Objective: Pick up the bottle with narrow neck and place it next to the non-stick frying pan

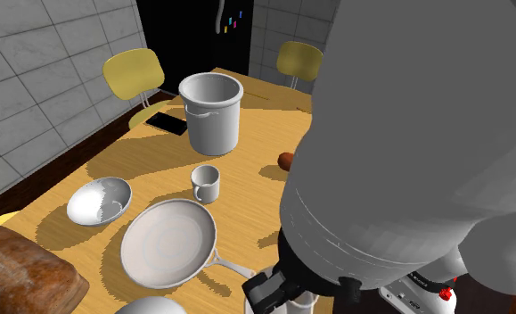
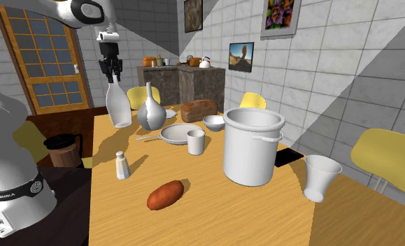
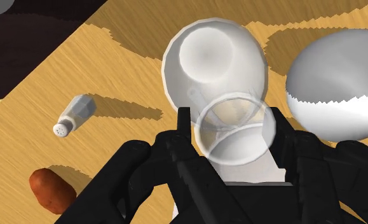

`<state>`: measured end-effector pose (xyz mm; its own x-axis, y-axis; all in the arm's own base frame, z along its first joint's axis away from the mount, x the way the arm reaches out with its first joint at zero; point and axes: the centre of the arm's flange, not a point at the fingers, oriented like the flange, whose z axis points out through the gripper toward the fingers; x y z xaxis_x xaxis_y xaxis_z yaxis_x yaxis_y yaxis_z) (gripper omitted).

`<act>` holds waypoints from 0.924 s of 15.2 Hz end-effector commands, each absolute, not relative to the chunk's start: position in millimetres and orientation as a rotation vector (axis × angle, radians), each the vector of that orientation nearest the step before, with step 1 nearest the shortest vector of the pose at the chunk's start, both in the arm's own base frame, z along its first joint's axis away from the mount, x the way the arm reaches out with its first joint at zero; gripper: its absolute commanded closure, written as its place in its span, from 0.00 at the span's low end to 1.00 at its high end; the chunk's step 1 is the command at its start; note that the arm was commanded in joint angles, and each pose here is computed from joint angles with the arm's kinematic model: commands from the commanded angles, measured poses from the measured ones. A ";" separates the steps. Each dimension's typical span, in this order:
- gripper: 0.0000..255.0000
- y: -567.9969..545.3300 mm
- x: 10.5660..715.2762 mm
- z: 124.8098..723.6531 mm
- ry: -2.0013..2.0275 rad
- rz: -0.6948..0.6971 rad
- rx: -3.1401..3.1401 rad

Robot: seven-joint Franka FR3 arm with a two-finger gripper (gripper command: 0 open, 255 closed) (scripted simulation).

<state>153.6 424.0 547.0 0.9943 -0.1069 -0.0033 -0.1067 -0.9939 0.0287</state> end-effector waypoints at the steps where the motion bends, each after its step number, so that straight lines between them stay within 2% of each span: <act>1: 1.00 423.3 153.3 536.3 -0.167 -0.007 3.109; 14: 1.00 423.3 153.3 467.6 -0.167 -0.007 3.109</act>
<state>153.1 423.3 474.1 0.9943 -0.1069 -0.0031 -0.1067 -0.9939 0.0287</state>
